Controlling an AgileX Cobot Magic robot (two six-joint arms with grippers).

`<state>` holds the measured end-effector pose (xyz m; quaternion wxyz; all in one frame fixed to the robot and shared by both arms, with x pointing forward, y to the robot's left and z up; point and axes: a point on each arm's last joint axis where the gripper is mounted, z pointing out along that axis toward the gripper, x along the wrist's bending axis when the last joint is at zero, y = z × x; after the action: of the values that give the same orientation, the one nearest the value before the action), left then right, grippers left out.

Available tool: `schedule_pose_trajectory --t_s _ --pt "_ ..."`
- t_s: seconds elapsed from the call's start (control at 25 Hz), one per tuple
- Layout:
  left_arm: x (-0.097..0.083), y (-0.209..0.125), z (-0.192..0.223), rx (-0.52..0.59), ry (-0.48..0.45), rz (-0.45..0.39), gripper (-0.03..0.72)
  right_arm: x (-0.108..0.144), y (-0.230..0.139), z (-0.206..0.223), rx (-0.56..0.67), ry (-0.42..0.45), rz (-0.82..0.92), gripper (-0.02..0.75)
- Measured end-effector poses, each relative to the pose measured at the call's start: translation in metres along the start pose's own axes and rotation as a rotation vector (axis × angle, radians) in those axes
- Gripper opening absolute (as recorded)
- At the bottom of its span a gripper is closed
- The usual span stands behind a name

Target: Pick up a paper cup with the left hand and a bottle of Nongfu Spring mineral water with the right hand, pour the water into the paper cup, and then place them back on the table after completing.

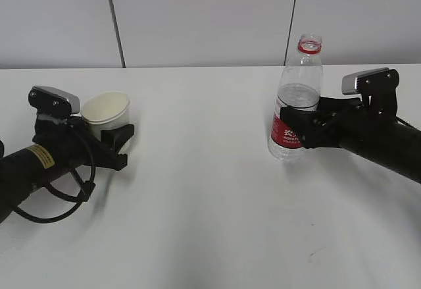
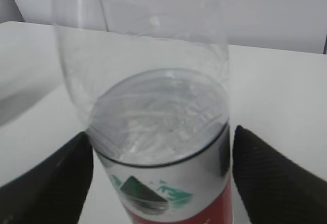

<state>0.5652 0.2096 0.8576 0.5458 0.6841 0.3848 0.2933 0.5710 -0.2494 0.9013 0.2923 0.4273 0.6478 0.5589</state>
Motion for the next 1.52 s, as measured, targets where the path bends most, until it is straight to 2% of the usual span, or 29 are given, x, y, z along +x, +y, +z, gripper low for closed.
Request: schedule_pose_trajectory --t_s 0.52,0.88,1.16,1.36,1.52 --pt "0.000 0.000 0.000 0.000 0.000 0.000 0.363 -0.007 -0.006 0.028 -0.011 0.012 -0.006 0.627" --pt "-0.001 0.000 0.000 0.001 -0.008 0.004 0.363 -0.009 -0.012 0.033 -0.050 0.021 0.009 0.499" --pt "-0.007 -0.001 0.000 0.009 -0.080 0.037 0.362 -0.009 -0.012 0.033 -0.062 0.024 0.011 0.445" --pt "-0.021 -0.001 0.002 0.012 -0.144 0.059 0.362 -0.009 -0.012 0.033 -0.063 0.023 0.003 0.442" --pt "-0.045 0.000 0.007 0.014 -0.220 0.080 0.362 -0.008 -0.012 0.033 -0.062 0.028 -0.081 0.442"
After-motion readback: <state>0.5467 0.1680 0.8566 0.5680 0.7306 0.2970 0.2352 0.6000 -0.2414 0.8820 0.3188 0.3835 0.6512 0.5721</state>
